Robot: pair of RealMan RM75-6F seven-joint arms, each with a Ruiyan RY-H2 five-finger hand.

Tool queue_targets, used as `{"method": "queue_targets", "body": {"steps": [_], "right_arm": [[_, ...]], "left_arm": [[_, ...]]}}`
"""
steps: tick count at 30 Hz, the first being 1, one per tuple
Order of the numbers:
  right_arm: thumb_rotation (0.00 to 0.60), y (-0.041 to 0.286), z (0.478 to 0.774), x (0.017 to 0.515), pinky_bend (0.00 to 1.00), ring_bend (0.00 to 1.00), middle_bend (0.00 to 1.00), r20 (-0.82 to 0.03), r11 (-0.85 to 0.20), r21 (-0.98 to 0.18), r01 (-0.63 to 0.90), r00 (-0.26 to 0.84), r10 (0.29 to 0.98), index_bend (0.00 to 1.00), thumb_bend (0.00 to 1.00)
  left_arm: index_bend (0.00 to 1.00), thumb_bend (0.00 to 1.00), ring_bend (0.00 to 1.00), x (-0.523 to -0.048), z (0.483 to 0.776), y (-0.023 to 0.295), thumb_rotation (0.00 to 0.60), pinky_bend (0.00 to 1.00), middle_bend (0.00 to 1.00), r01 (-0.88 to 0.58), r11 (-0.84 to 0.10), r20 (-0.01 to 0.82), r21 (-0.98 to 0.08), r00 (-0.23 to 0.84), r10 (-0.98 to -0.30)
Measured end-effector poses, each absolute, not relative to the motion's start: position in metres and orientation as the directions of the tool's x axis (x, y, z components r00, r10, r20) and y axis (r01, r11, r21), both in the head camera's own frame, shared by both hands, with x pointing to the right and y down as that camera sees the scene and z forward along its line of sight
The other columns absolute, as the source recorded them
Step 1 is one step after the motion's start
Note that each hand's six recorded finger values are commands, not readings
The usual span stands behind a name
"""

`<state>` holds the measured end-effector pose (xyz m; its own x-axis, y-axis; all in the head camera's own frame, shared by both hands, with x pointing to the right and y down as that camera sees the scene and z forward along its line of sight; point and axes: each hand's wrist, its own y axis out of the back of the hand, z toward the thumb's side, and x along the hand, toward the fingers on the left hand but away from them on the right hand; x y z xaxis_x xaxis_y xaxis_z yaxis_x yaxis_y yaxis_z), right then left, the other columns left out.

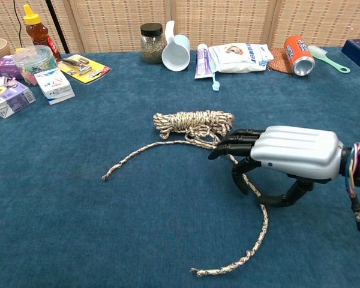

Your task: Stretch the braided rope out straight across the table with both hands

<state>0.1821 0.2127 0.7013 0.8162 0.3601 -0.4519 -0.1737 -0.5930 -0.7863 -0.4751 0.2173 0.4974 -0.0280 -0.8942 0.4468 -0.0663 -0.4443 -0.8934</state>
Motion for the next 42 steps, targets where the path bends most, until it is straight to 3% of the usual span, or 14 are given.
{"method": "queue_targets", "body": {"steps": [42], "right_arm": [[0.6, 0.223, 0.708, 0.197, 0.0, 0.0, 0.09, -0.479, -0.587, -0.781, -0.213, 0.807, 0.345, 0.48, 0.41]], "left_arm": [[0.19, 0.13, 0.02, -0.47, 0.497, 0.217, 0.6, 0.0, 0.05, -0.072, -0.441, 0.444, -0.894, -0.019, -0.896]]}}
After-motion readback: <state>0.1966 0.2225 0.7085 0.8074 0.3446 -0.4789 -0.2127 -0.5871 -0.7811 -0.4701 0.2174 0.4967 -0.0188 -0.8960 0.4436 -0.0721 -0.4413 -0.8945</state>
